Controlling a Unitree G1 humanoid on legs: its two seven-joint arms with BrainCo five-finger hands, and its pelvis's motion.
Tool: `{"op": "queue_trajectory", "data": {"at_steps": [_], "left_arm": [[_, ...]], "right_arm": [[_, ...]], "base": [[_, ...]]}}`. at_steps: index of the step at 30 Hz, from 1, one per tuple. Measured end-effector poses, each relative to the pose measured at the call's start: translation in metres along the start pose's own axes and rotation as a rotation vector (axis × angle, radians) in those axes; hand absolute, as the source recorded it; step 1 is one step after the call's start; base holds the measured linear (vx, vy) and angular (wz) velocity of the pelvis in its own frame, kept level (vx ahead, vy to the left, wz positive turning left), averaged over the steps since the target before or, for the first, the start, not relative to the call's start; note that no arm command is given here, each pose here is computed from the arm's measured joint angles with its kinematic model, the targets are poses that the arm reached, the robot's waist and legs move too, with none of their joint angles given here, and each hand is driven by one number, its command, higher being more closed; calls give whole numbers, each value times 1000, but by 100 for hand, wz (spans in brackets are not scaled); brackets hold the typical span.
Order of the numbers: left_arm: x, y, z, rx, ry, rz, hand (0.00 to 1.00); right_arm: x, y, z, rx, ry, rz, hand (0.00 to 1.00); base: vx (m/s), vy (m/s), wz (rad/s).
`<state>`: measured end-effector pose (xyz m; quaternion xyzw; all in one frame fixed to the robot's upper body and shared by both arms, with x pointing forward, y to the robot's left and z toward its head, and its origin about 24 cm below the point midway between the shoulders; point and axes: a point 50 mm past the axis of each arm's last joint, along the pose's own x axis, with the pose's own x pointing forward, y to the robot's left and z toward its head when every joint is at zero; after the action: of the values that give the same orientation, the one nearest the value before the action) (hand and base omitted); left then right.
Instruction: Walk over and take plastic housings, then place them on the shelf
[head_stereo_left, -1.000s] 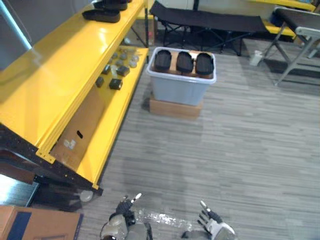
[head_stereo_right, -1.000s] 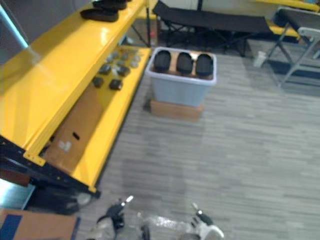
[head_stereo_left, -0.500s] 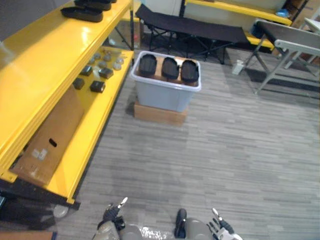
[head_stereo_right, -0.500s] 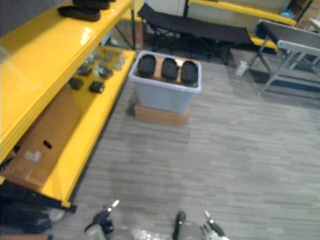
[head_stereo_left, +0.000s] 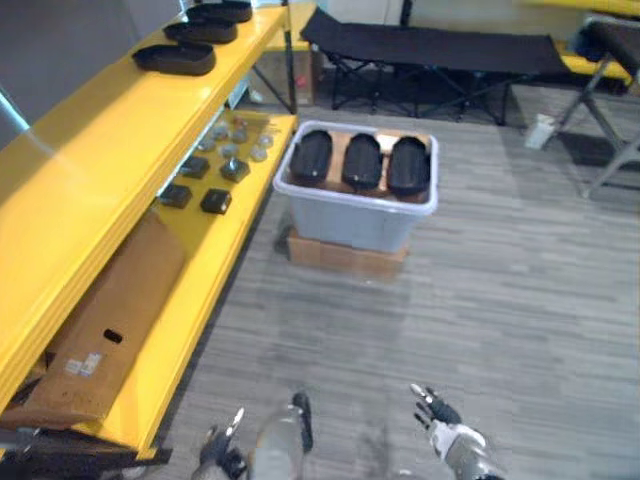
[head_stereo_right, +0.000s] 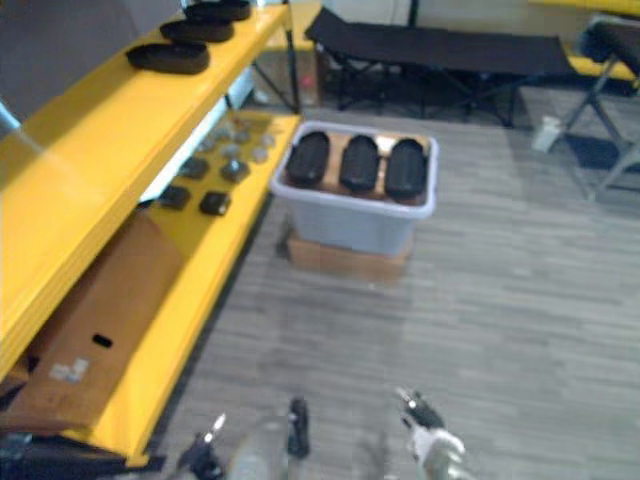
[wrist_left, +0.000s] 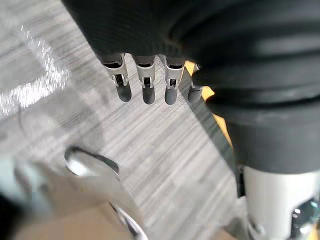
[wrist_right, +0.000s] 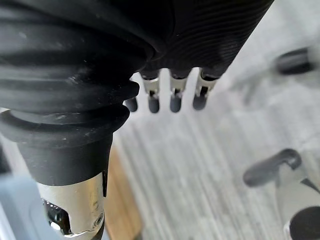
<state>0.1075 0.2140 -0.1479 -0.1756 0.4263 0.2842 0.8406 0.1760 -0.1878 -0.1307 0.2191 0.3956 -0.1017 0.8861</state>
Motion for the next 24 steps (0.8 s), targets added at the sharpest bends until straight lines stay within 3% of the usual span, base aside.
{"op": "queue_trajectory", "data": {"at_steps": [3,9,15,24], "left_arm": [[2,-1,8,44,-23,-21,0],[5,-21,26,150,-121,-77,0],[7,-39,41,31,-171,-97,0],[2,-70,11,37,-34,-162,0]], "right_arm": [[1,2,3,7,-6,5,0],[-15,-14,-48,29,149,-51,0],[-14,-18,-44,66,125,-75,0],[-26,-46,-56,168,168,-209,0]], "base": [[526,206,11],[383,49,19],[308,-177,26],[241,-209,-8]]}}
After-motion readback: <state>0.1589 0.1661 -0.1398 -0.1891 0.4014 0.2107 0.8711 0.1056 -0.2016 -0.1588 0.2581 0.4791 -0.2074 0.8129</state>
